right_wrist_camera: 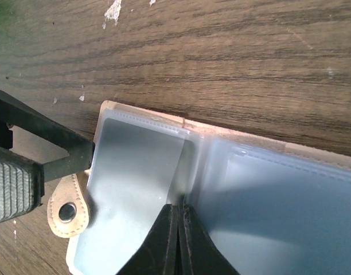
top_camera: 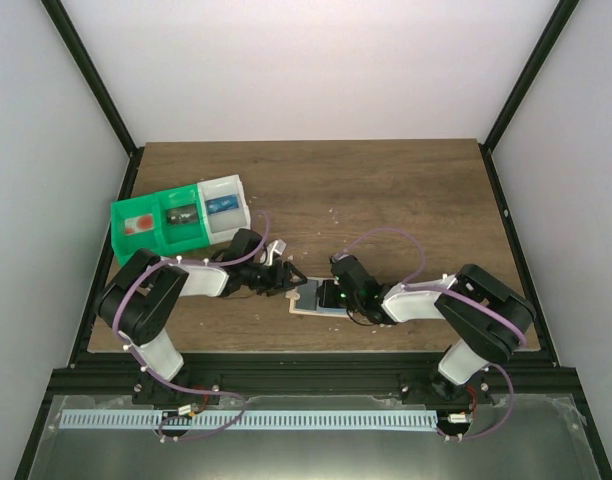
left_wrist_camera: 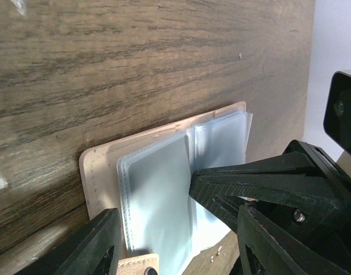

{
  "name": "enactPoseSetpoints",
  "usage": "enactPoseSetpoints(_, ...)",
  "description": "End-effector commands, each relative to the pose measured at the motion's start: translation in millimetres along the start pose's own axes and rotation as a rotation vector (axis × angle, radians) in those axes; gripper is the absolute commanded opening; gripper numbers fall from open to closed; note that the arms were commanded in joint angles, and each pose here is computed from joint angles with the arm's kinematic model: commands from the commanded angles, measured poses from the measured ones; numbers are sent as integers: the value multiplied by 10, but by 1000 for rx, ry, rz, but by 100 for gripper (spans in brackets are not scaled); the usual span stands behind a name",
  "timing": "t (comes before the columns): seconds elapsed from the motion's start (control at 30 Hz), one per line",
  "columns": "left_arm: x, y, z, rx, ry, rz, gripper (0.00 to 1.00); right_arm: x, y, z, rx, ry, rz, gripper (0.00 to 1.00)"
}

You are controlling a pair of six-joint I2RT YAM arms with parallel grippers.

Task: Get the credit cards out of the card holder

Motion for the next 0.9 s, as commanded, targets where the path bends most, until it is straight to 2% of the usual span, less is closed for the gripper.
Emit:
enactPoseSetpoints(0.0,-18,28,-37,-40,-7,-35,58,-48,-200,117,-9,40,71,1)
enactPoseSetpoints(0.87,3,-175,-58,-22,0,103,58,-61,-184,108,-5,40,67,1)
Point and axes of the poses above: each gripper's point midway between its finger pads, its own x axis back along the fingers, its own y axis along the line the jaws close on, z = x × y, the point moved 5 cm from there along x, back along the fingers, and after that the axes turned 10 degrees about -x, right-handed, at the moved point
